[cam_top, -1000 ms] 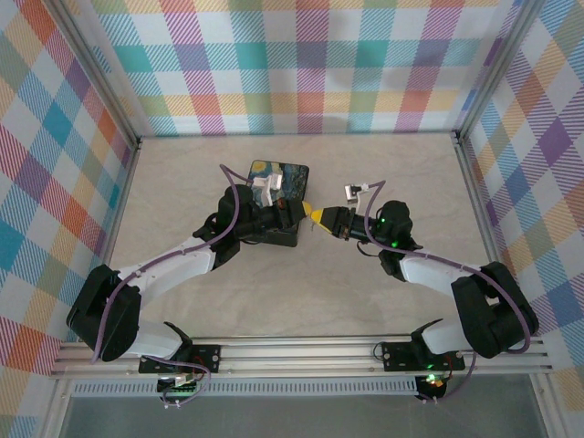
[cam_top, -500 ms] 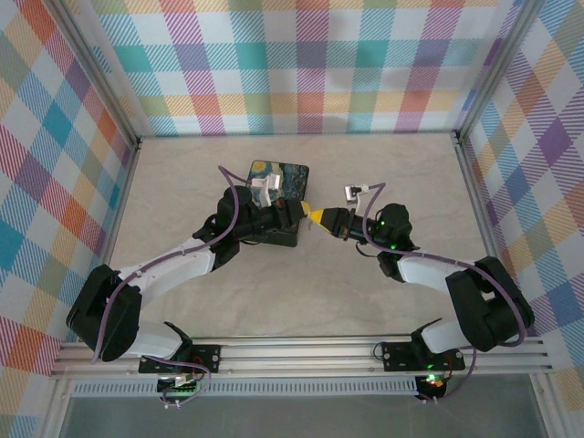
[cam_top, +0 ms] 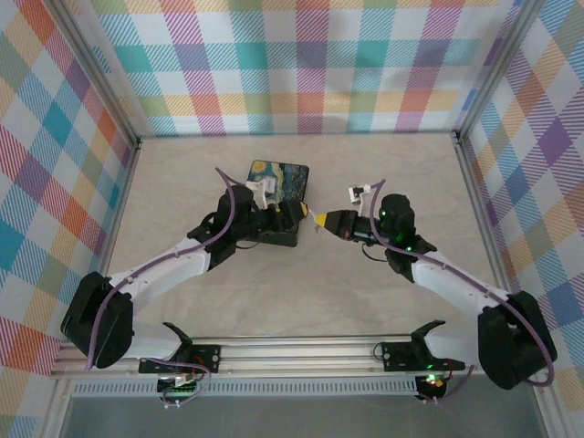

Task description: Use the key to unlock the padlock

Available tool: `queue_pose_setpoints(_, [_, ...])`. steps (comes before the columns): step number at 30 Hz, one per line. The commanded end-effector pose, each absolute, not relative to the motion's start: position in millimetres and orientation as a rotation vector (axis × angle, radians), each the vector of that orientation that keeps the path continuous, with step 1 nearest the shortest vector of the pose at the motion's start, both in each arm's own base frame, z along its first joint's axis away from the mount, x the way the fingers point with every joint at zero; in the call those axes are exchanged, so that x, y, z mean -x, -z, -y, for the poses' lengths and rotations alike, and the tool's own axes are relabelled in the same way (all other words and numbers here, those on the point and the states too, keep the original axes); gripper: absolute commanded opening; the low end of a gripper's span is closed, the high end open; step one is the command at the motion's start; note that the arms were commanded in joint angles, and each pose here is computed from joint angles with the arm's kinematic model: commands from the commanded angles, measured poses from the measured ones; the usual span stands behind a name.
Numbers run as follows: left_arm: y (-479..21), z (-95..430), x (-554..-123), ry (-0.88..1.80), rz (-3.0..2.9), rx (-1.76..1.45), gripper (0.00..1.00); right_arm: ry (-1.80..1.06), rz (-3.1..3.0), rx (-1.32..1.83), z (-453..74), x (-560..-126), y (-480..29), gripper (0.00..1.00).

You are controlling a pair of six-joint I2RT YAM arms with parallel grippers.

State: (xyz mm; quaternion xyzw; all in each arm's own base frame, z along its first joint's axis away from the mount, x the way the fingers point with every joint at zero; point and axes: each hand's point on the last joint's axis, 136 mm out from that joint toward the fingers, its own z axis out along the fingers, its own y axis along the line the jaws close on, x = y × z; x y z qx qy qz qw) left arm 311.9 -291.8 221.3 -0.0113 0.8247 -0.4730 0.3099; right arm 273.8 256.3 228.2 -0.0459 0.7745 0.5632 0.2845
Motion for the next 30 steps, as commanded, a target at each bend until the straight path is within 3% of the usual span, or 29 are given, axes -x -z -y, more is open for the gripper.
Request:
queue_pose_setpoints(1, [-204, 274, -319, 1.0, -2.281, 0.087, 0.63, -1.252, -2.248, 0.171, -235, -270, -194, 0.0])
queue_pose_setpoints(6, [-159, 272, -314, 0.637, -2.495, 0.14, 0.63, -1.052, -2.315, 0.222, -205, -271, -181, 0.0])
queue_pose_setpoints(13, [-123, 350, -312, 0.764, -2.563, 0.086, 0.61, -0.902, -2.385, 0.109, -169, -283, -168, 0.0])
queue_pose_setpoints(18, [-103, 360, -332, 0.682, -2.578, 0.082, 0.61, -0.849, -2.412, 0.031, -154, -289, -159, 0.0])
queue_pose_setpoints(23, [-84, 312, -342, 0.38, -2.599, 0.173, 0.62, -0.874, -2.406, 0.038, -156, -289, -159, 0.01])
queue_pose_setpoints(30, [-83, 196, -336, 0.151, -2.49, 0.472, 0.63, -0.945, -2.401, 0.054, -164, -286, -160, 0.03])
